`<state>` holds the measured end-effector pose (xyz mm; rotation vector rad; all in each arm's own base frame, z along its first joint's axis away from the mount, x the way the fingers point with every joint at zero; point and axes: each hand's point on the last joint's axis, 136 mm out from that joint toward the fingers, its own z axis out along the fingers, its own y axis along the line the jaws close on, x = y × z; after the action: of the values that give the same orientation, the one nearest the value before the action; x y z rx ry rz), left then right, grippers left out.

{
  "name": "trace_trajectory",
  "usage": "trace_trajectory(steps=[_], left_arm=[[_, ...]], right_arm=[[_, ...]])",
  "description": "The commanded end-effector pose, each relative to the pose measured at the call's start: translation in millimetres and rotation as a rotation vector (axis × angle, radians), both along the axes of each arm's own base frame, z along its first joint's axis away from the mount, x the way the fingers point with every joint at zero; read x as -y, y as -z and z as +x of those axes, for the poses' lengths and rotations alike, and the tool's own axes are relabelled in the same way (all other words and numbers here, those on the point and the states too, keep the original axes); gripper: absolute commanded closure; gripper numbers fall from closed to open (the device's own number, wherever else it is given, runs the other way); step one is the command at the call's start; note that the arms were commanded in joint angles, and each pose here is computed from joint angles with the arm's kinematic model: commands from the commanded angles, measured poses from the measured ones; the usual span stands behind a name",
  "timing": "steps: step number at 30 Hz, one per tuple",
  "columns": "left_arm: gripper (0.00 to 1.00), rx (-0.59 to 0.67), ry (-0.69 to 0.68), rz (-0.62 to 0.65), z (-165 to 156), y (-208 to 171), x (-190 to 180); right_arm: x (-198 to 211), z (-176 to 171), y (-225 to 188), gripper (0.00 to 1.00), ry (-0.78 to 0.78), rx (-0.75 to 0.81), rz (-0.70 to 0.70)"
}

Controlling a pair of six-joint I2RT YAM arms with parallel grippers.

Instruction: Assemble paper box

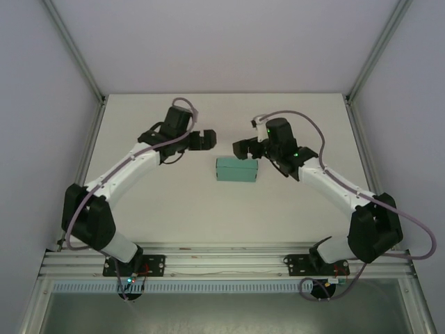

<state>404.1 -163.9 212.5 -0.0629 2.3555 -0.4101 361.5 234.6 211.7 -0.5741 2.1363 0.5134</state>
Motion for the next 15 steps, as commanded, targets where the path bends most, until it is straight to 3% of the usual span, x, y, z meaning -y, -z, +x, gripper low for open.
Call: trace_trajectory(steps=[1,4,10,15], left_arm=[[0.00,0.092,-0.228,0.044,14.9,-19.6,-59.3],[0.00,0.071,-0.327,0.059,7.1,-9.6,-94.5],[0.00,0.023,-0.471,0.114,-26.6,19.7,-143.3],[0.00,0.015,-0.498,0.113,-40.4,28.0,-154.1]], right_arm=[[-11.9,-38.0,31.0,0.00,-0.459,0.034,-0.279],[-9.2,-42.4,44.0,0.00,-0.625,0.039,-0.434],[3.0,-37.6,75.3,0.03,-0.738,-0.050,-0.735],[-3.8,-23.6,95.6,0.08,-0.748,-0.072,-0.819]])
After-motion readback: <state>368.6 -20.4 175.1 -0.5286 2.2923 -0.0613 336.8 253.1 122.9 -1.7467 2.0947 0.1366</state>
